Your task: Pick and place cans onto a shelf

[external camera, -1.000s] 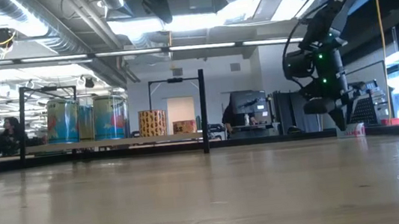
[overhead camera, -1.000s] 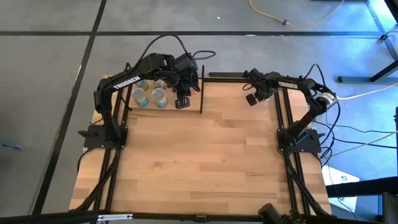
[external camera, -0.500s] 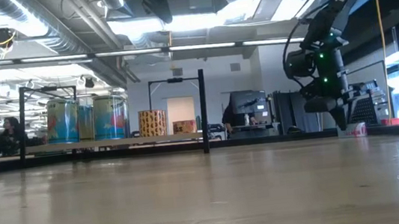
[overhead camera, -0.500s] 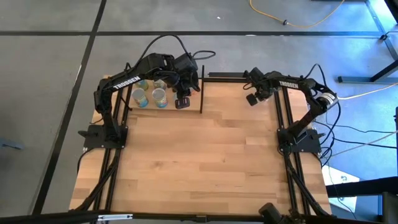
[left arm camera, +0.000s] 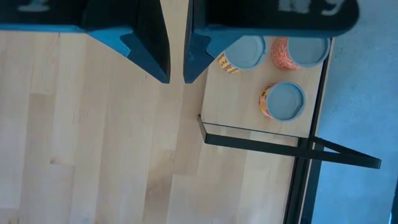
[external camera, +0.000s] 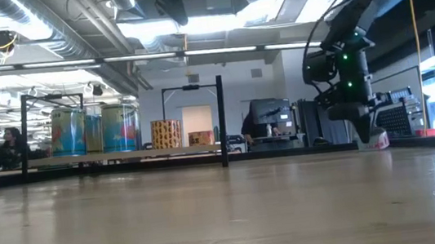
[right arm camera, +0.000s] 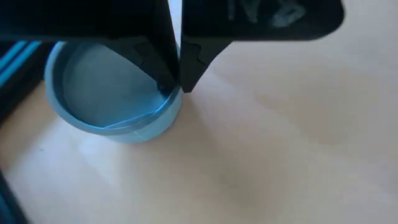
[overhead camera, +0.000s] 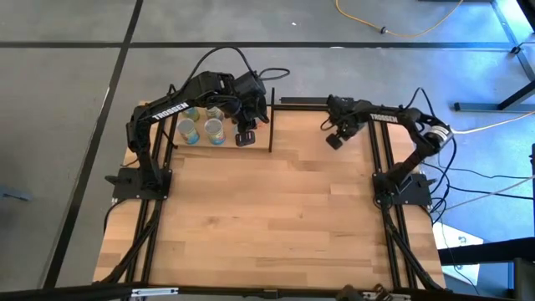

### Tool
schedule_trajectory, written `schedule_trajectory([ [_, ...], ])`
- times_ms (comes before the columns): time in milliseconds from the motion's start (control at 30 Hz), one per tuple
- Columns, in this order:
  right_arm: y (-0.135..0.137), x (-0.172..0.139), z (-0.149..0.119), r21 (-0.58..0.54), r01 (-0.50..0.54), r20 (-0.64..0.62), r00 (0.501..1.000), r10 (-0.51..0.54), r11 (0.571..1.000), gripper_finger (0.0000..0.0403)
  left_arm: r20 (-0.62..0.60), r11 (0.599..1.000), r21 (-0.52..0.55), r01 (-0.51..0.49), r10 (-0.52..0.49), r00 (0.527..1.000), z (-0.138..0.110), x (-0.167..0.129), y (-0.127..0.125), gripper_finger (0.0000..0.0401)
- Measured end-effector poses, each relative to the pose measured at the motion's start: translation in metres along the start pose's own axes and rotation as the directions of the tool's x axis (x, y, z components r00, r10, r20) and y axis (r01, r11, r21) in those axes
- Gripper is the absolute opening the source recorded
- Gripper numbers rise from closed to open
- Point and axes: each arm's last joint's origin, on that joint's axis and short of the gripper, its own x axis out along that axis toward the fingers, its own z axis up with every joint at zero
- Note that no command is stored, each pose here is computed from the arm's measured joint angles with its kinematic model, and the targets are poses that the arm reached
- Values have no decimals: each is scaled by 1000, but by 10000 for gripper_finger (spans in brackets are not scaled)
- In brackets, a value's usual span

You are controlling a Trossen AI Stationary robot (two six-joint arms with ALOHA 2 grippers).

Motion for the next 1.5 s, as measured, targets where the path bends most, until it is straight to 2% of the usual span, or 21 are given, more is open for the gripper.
schedule_trajectory([
  [233, 45, -20, 2, -189, -110, 0, 994, 112, 976, 4, 0, 1000, 0, 0, 0, 1000, 0, 0, 0, 38],
  [333, 66, -33, 4, -260, -170, 27, 983, 184, 951, 2, 0, 1000, 0, 0, 0, 1000, 0, 0, 0, 38],
  [500, 104, -52, -1, -421, -176, 65, 973, 223, 890, 2, 0, 1000, 0, 0, 0, 1000, 0, 0, 0, 37],
  [633, 132, -67, -9, -568, -189, 80, 956, 282, 801, 2, 0, 1000, 1, -1, 1, 1000, 0, 0, 0, 37],
  [700, 144, -73, -15, -648, -172, 86, 951, 296, 742, 2, 0, 1000, 16, -3, 3, 1000, 0, 0, 0, 37],
  [900, 174, -82, -35, -861, -93, 90, 939, 331, 499, 2, -1, 993, 115, -5, 6, 1000, 0, 0, 0, 37],
  [1033, 191, -88, -46, -934, -28, 114, 922, 370, 357, 2, -1, 993, 120, -6, 6, 1000, 0, 0, 0, 37],
  [1133, 204, -93, -53, -964, -5, 116, 893, 435, 267, 2, -1, 993, 119, -6, 6, 1000, 0, 0, 0, 37],
  [1233, 215, -97, -60, -979, 11, 110, 869, 483, 202, 2, -1, 994, 108, -5, 6, 1000, 0, 0, 0, 37],
  [1367, 228, -94, -64, -989, 33, 102, 852, 514, 142, 2, -1, 994, 109, -5, 5, 1000, 0, 0, -1, 37],
  [1500, 243, -77, -70, -995, -68, -21, 847, 531, 69, 2, -1, 994, 109, -4, 4, 1000, 0, 0, -1, 37],
])
